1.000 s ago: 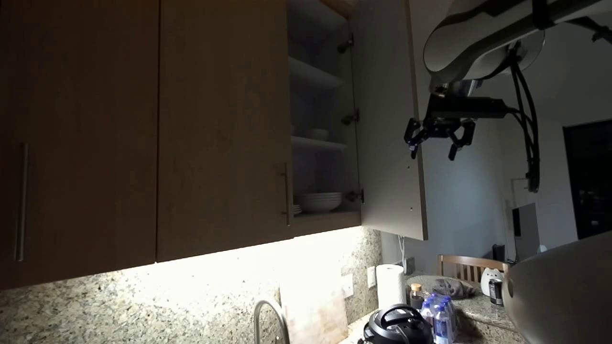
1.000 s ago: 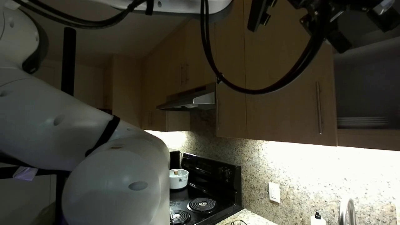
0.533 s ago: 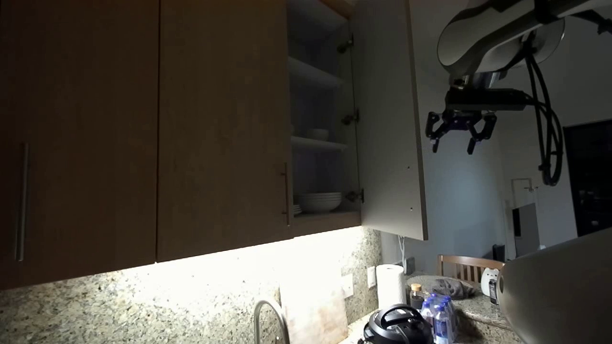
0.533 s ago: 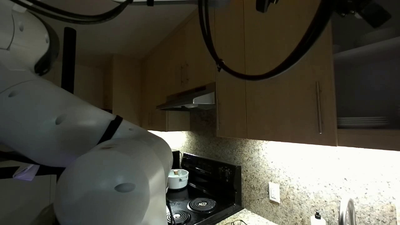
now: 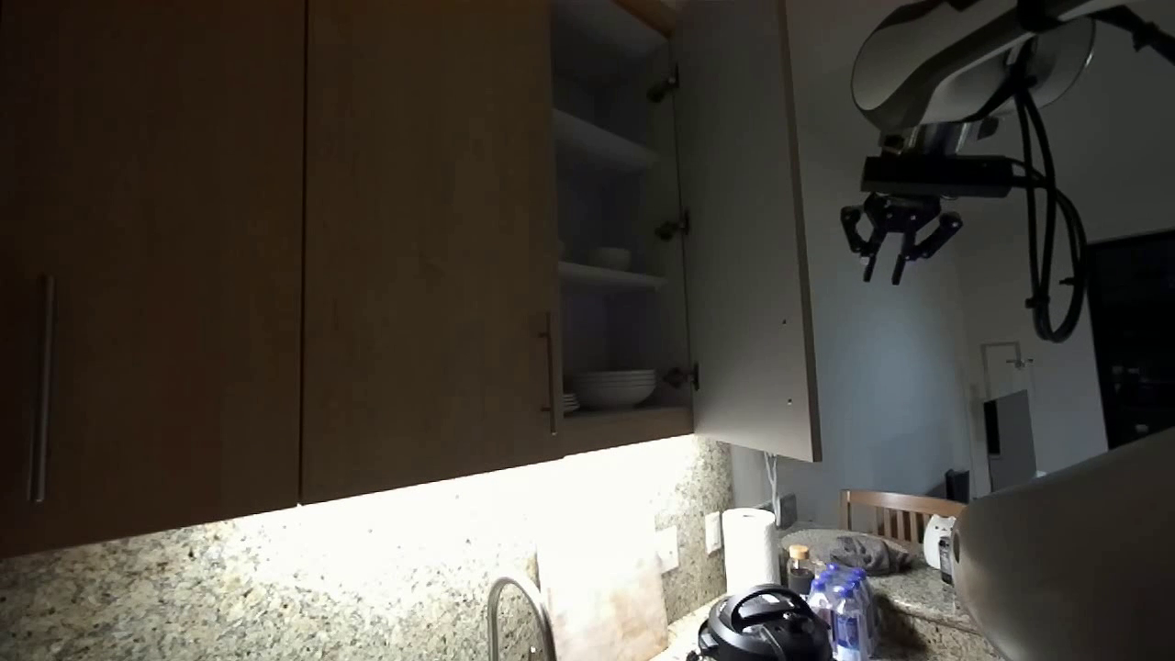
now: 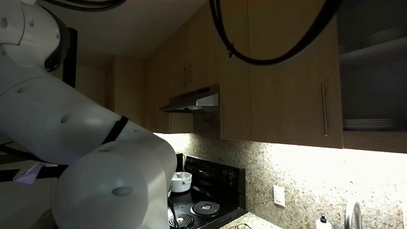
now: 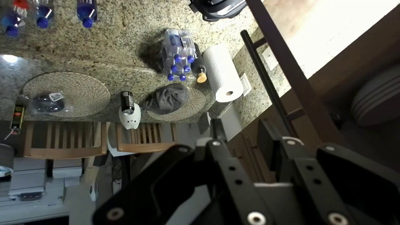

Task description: Close the open cabinet door

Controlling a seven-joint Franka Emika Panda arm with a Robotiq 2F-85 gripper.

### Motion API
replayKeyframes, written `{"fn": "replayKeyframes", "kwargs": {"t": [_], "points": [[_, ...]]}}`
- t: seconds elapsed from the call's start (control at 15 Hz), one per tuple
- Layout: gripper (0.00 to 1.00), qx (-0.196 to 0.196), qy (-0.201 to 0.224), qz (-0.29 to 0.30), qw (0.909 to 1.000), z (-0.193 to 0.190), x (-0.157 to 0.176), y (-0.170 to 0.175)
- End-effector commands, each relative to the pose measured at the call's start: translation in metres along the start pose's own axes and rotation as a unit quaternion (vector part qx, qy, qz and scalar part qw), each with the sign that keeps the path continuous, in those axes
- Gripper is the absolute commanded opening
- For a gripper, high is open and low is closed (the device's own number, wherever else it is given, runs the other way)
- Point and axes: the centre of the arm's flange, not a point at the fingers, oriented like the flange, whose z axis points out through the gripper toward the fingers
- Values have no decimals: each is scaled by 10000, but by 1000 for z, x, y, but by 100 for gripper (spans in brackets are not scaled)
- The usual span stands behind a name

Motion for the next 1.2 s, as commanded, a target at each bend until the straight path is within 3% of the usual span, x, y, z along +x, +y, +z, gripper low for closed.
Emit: {"fn": "replayKeyframes", "kwargs": {"t": [0.0, 0.13, 0.47, 1.13], "points": [[5, 68, 191, 566, 9982, -1, 20, -17], [0, 58, 420, 850, 9955, -2, 26, -20], [0, 65, 967, 1281, 9870, -2, 39, -23], [0, 164, 1260, 913, 9877, -1, 45, -25]]}}
